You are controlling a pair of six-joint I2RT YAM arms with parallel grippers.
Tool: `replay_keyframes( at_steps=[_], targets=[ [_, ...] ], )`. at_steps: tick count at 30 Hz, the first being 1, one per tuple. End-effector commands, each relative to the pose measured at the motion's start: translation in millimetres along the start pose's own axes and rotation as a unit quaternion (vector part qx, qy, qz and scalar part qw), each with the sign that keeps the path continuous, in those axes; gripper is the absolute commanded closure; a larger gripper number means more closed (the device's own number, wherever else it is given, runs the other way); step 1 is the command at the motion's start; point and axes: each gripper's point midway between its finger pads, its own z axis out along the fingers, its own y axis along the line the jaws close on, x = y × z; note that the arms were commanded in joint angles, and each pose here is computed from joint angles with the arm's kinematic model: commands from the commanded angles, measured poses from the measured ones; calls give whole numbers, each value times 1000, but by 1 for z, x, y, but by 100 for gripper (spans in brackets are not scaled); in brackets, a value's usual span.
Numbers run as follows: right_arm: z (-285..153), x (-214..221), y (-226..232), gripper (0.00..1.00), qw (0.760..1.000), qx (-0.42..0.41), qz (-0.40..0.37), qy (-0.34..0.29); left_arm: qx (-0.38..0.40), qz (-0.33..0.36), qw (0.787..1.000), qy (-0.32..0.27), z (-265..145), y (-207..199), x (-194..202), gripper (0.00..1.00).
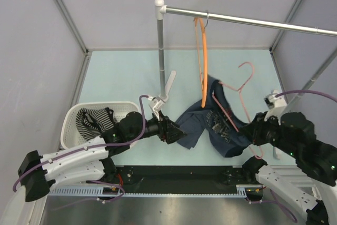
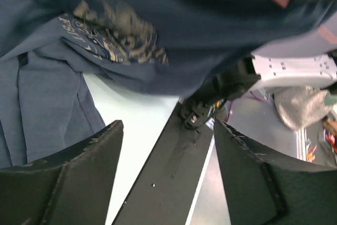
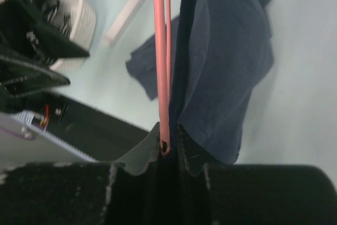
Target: Remove the tank top from the hanger
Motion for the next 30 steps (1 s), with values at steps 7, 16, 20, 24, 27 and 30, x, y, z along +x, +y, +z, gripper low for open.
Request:
replay_keyframes(
  at_steps=[7, 16, 20, 24, 27, 30],
  targets=[
    [23, 64, 44, 100, 982, -144, 64, 108, -31, -8, 996, -84, 21, 3, -41, 23],
    [34, 74, 55, 100, 973, -178, 76, 125, -130, 9, 987, -97, 32, 29, -64, 27],
    [34, 75, 56, 100, 972, -183, 77, 125, -173, 19, 982, -71, 42, 44, -56, 31],
    [33, 73, 60, 100, 970, -193, 79, 124, -203, 24, 977, -59, 47, 55, -52, 35],
    [31, 74, 61, 100, 970, -196, 79, 124, -227, 30, 972, -54, 49, 64, -53, 42],
    [27, 78, 61, 100, 968, -200, 81, 130, -235, 34, 970, -50, 53, 66, -54, 48]
  ],
)
